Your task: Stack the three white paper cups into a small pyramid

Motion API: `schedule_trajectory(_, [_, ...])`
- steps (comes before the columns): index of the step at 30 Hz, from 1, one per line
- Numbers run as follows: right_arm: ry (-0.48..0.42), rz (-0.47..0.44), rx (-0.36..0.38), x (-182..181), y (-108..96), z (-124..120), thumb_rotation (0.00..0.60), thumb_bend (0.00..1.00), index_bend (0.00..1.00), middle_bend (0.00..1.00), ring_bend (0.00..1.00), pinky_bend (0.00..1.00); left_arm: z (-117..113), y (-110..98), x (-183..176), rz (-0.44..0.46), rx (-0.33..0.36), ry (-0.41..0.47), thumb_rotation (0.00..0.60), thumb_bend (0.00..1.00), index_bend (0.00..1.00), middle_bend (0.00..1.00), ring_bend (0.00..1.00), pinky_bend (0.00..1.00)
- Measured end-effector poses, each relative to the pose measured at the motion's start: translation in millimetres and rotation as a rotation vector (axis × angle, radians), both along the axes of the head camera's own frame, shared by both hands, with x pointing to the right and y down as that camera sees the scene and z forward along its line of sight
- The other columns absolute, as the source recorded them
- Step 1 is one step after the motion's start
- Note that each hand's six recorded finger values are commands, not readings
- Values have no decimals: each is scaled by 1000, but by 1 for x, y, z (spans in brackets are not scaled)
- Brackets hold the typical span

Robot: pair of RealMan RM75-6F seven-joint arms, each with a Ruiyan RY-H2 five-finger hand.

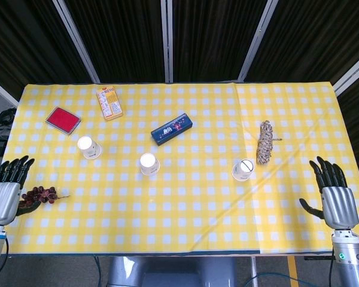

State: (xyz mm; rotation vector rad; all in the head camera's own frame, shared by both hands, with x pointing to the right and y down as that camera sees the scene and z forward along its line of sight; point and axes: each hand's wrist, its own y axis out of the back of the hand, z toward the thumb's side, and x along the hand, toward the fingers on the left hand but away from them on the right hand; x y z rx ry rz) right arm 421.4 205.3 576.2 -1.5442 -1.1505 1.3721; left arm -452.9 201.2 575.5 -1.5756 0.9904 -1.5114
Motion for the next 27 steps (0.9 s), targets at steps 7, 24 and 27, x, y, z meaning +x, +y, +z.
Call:
schedule_trajectory(7, [-4, -4, -1, -1, 0, 0, 600, 98, 2, 0, 0, 0, 1, 0, -1, -4, -8, 5, 600, 66, 0, 0, 0, 0])
schedule_trajectory(24, [-33, 10, 10, 3, -7, -2, 600, 98, 17, 0, 0, 0, 6, -55, 4, 4, -11, 14, 600, 169, 49, 0, 0, 0])
schedule_trajectory(27, [-37, 15, 9, 5, -8, -1, 600, 98, 19, 0, 0, 0, 13, -74, 8, 13, -37, 4, 600, 183, 78, 0, 0, 0])
